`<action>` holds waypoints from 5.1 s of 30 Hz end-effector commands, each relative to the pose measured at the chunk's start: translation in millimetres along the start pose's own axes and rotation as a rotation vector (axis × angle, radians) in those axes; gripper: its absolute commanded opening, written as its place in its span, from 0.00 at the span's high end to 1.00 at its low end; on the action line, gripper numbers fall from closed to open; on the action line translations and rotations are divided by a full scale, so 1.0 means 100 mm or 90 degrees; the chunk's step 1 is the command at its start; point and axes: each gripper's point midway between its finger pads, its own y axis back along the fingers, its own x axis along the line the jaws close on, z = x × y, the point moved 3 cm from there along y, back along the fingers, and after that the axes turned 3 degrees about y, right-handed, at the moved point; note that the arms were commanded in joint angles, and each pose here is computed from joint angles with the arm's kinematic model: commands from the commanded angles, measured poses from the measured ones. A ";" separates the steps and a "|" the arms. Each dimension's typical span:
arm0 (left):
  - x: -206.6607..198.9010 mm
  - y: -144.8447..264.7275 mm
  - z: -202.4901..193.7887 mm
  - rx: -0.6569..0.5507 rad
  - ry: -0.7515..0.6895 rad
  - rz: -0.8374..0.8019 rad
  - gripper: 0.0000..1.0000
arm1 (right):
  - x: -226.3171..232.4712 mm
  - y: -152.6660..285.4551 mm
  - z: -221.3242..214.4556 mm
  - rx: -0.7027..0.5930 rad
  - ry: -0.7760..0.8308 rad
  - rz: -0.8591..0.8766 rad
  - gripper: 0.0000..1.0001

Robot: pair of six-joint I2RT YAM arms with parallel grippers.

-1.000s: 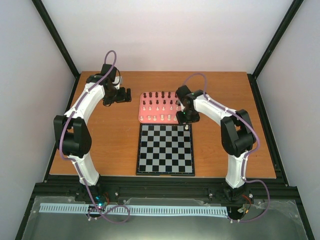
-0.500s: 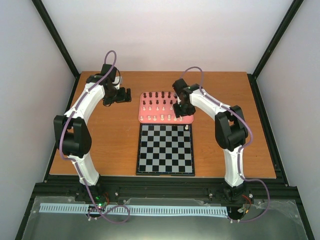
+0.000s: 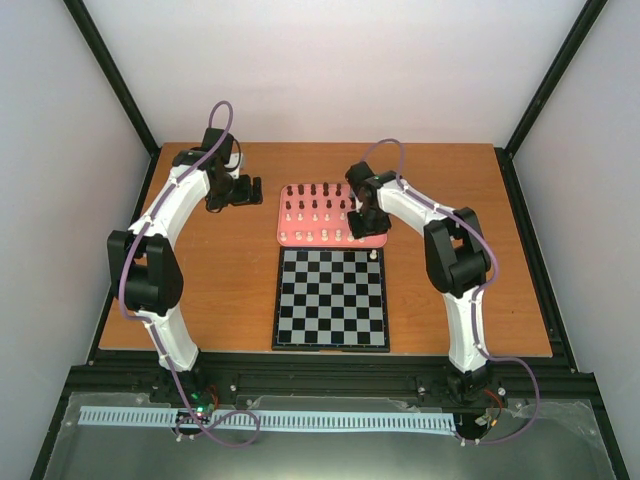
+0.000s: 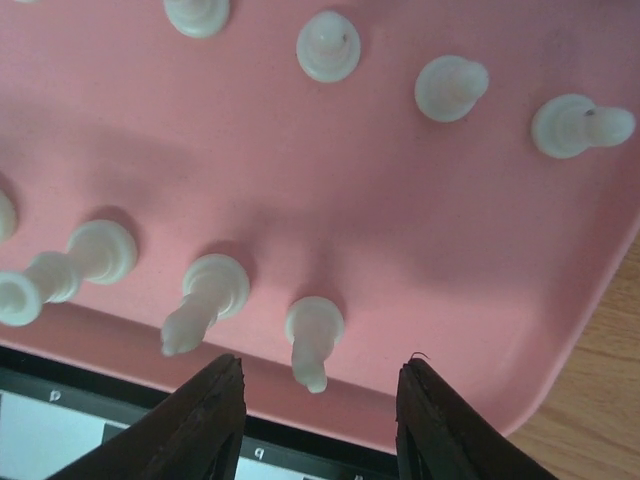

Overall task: Set up the chess pieces on the board
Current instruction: Pick up the chess piece from the storage box, then place the chess piece on the chessboard, then pick up the chess piece from the storage box.

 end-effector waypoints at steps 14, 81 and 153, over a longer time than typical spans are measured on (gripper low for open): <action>0.01 -0.05 0.03 0.014 0.001 0.008 0.00 | -0.04 -0.25 0.06 0.022 -0.002 0.006 0.66; 0.00 -0.13 -0.03 0.031 0.009 -0.003 0.00 | 0.29 0.04 -0.45 0.048 0.065 0.036 0.97; 0.03 -0.16 -0.04 0.035 0.004 0.009 0.00 | 0.30 0.10 0.20 -0.013 0.050 0.026 0.61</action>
